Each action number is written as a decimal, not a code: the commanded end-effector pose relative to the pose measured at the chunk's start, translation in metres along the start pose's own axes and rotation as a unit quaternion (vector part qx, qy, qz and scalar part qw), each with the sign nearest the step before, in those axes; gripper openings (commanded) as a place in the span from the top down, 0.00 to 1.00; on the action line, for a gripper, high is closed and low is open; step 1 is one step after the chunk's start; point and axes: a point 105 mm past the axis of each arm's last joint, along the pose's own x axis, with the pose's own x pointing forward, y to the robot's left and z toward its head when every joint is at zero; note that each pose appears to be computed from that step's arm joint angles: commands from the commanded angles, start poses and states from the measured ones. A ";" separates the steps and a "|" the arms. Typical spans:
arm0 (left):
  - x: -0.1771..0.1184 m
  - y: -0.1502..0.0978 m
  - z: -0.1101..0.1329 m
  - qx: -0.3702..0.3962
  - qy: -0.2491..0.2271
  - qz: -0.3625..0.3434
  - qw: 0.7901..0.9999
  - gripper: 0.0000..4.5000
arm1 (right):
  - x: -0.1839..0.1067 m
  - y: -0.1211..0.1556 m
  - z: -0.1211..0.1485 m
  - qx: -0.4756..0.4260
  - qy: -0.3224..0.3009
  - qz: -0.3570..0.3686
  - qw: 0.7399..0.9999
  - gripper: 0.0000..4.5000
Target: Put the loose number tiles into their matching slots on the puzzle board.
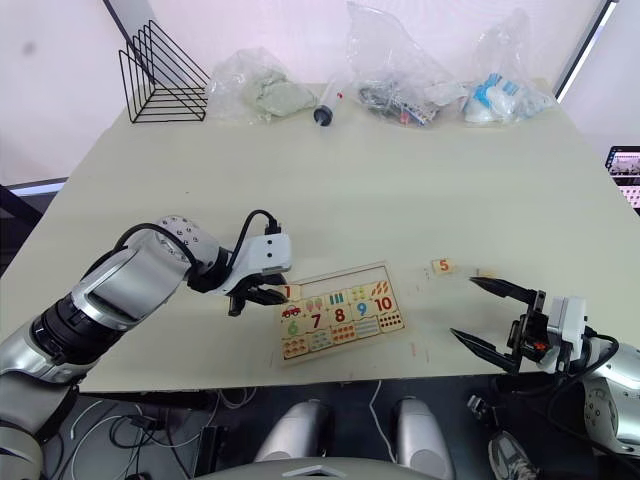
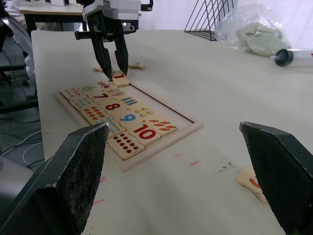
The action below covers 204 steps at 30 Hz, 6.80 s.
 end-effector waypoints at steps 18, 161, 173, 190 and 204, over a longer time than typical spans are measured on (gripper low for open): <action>-0.003 -0.001 0.004 0.007 -0.006 0.004 1.000 0.15 | -0.003 0.003 0.004 -0.014 -0.004 0.003 1.000 0.00; 0.003 0.027 -0.032 0.057 -0.223 -0.062 0.971 0.99 | -0.019 0.005 0.002 -0.010 0.016 -0.019 1.000 0.00; 0.005 0.025 -0.036 0.060 -0.217 -0.063 0.972 0.99 | -0.017 0.004 0.001 -0.009 0.014 -0.017 1.000 0.00; 0.007 0.023 -0.040 0.064 -0.213 -0.068 0.973 0.99 | -0.018 0.005 0.000 -0.008 0.014 -0.018 1.000 0.00; -0.010 0.033 -0.030 0.020 -0.286 -0.016 0.958 0.99 | -0.017 0.004 0.002 -0.005 0.011 -0.017 1.000 0.00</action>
